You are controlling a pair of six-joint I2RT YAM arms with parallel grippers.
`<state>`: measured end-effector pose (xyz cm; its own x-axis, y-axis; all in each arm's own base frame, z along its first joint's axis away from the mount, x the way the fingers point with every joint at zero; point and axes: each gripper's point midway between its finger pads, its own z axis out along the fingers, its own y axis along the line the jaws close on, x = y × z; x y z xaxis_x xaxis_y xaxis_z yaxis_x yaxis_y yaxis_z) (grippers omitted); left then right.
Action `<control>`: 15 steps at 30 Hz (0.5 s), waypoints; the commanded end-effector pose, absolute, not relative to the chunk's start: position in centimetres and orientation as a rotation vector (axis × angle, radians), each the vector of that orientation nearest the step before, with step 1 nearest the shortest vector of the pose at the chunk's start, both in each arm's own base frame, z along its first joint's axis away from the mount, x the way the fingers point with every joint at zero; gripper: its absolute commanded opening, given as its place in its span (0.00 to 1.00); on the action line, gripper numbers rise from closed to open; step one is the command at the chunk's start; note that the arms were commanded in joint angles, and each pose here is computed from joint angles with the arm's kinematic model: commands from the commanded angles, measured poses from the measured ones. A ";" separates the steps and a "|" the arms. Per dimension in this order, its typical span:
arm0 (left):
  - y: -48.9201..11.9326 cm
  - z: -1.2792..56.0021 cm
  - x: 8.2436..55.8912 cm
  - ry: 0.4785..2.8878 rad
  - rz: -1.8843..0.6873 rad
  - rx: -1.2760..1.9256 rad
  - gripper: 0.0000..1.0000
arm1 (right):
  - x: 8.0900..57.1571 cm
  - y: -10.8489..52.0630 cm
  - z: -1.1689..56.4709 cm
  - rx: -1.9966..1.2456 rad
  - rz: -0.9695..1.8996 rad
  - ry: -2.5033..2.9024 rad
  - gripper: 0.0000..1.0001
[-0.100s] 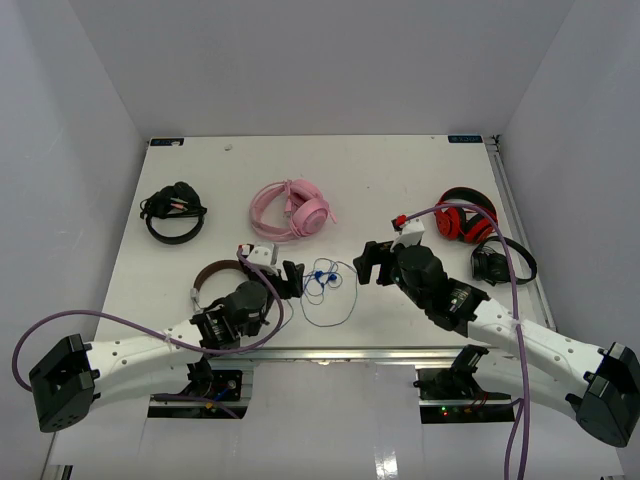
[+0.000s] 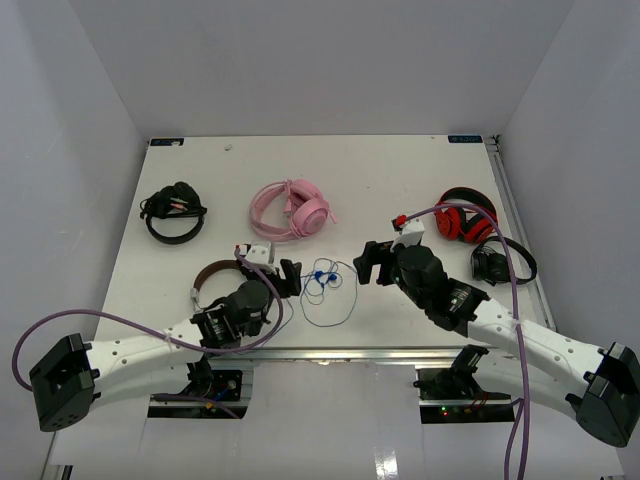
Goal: Wrap the headphones
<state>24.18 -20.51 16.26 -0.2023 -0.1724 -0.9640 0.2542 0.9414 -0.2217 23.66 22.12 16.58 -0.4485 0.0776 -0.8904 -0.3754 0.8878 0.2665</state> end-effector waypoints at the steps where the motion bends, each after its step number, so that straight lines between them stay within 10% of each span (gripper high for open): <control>1: -19.5 16.9 25.2 1.782 -0.305 -0.081 0.78 | 24.0 22.3 18.9 -0.187 0.558 1.910 0.90; 5: -20.2 14.0 25.5 1.975 -0.177 -0.013 0.49 | 23.7 22.6 19.2 -0.196 0.588 1.904 0.90; 15: -15.6 7.7 26.1 2.230 0.005 -0.186 0.67 | 23.6 22.6 19.2 -0.195 0.596 1.905 0.90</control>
<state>26.57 -18.70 8.84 -0.5472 -0.0483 -0.8356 -0.0255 0.9988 -0.0410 23.36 22.19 17.62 -0.4348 0.1011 -0.8948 -0.3922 0.8732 0.2892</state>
